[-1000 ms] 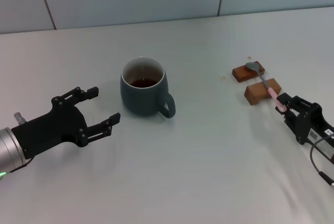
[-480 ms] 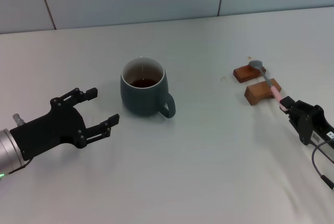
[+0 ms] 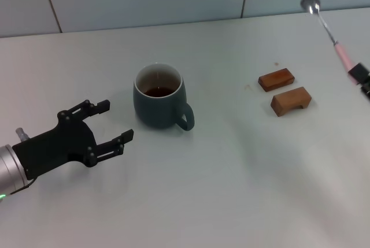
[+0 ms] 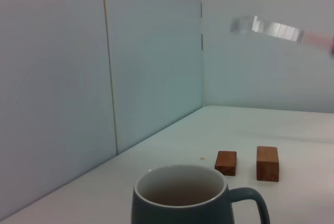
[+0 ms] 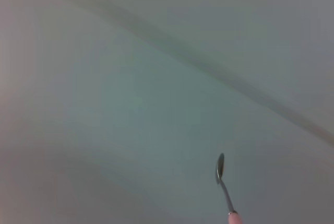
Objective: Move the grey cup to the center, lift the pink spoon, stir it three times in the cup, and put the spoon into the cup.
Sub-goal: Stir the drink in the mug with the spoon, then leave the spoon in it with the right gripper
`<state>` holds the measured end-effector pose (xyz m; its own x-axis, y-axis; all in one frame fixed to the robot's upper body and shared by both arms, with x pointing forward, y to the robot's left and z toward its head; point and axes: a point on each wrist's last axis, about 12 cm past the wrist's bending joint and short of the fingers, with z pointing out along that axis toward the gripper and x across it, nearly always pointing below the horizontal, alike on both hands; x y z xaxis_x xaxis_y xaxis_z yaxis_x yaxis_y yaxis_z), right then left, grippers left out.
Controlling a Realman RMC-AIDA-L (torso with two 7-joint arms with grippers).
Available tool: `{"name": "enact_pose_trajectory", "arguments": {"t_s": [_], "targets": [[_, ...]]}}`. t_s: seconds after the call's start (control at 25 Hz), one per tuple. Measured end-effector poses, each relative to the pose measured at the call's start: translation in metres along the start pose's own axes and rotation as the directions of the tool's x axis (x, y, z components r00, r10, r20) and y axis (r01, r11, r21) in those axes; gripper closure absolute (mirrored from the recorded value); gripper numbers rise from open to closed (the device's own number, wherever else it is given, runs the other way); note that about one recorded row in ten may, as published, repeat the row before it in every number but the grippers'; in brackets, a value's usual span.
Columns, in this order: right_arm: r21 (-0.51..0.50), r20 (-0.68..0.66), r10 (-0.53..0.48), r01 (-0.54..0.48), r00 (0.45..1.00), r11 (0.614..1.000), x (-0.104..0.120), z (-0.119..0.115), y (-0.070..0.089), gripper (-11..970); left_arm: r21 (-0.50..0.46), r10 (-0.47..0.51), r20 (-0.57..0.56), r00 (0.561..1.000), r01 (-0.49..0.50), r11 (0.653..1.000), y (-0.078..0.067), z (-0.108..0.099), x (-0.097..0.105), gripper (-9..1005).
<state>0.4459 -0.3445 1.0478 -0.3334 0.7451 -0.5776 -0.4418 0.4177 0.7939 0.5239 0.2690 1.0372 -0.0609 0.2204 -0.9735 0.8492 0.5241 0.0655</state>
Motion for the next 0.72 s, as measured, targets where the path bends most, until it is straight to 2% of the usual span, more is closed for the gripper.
{"name": "enact_pose_trajectory", "arguments": {"t_s": [0.04, 0.08, 0.12, 0.16, 0.2, 0.28, 0.32, 0.36, 0.4, 0.44, 0.48, 0.52, 0.6, 0.64, 0.68, 0.72], "targets": [[-0.057, -0.028, -0.061, 0.059, 0.998, 0.997, -0.008, 0.0, 0.007, 853, 0.0, 0.001, 0.0, 1.0, -0.001, 1.0, 0.0, 0.0, 0.0, 177], [-0.162, -0.09, -0.209, 0.192, 0.974, 0.968, -0.029, -0.001, 0.022, 854, 0.001, 0.002, -0.001, 1.0, -0.002, 1.0, 0.001, 0.0, 0.0, 177], [-0.162, -0.09, -0.209, 0.192, 0.974, 0.968, -0.029, -0.001, 0.022, 854, 0.003, 0.005, -0.003, 1.0, -0.005, 1.0, 0.001, 0.0, -0.001, 177], [-0.213, -0.137, -0.317, 0.284, 0.939, 0.935, -0.051, 0.0, 0.034, 854, 0.005, 0.006, -0.004, 1.0, -0.006, 1.0, 0.001, 0.0, -0.001, 177], [-0.213, -0.137, -0.317, 0.284, 0.939, 0.935, -0.051, 0.0, 0.034, 854, 0.007, 0.007, -0.004, 1.0, -0.007, 1.0, 0.001, 0.0, -0.002, 177], [-0.248, -0.214, -0.418, 0.365, 0.883, 0.897, -0.079, 0.006, 0.05, 854, 0.009, 0.005, -0.005, 1.0, -0.005, 1.0, 0.001, 0.001, -0.002, 177], [-0.248, -0.214, -0.418, 0.365, 0.883, 0.897, -0.079, 0.006, 0.05, 854, 0.009, 0.005, -0.005, 1.0, -0.005, 1.0, 0.001, 0.001, -0.002, 177], [-0.242, -0.272, -0.467, 0.41, 0.842, 0.88, -0.096, 0.014, 0.06, 854, 0.012, 0.004, -0.005, 1.0, -0.004, 1.0, 0.001, 0.001, -0.002, 177], [-0.242, -0.272, -0.467, 0.41, 0.842, 0.88, -0.096, 0.014, 0.06, 853, 0.02, 0.003, -0.005, 1.0, -0.003, 1.0, 0.002, 0.002, -0.003, 177], [-0.241, -0.307, -0.495, 0.437, 0.813, 0.866, -0.103, 0.019, 0.065, 853, 0.02, 0.003, -0.005, 1.0, -0.003, 1.0, 0.002, 0.002, -0.003, 177], [-0.247, -0.376, -0.543, 0.484, 0.751, 0.84, -0.114, 0.031, 0.076, 852, 0.021, 0.003, -0.006, 1.0, -0.003, 1.0, 0.002, 0.002, -0.004, 177], [-0.247, -0.376, -0.543, 0.484, 0.751, 0.84, -0.114, 0.031, 0.076, 852, 0.021, 0.003, -0.006, 1.0, -0.003, 1.0, 0.002, 0.002, -0.004, 178], [-0.261, -0.445, -0.586, 0.528, 0.677, 0.808, -0.122, 0.044, 0.09, 851, 0.022, 0.001, -0.005, 1.0, -0.001, 1.0, 0.004, 0.003, -0.005, 178], [-0.274, -0.481, -0.609, 0.552, 0.631, 0.788, -0.126, 0.051, 0.099, 850, 0.022, 0.002, -0.005, 1.0, -0.001, 1.0, 0.004, 0.003, -0.005, 178], [-0.303, -0.539, -0.645, 0.59, 0.541, 0.748, -0.128, 0.066, 0.118, 849, 0.023, 0.003, -0.004, 1.0, -0.002, 1.0, 0.004, 0.004, -0.006, 178], [-0.303, -0.539, -0.645, 0.59, 0.541, 0.748, -0.128, 0.066, 0.118, 849, 0.023, 0.003, -0.004, 1.0, -0.002, 1.0, 0.004, 0.004, -0.006, 178]]}}
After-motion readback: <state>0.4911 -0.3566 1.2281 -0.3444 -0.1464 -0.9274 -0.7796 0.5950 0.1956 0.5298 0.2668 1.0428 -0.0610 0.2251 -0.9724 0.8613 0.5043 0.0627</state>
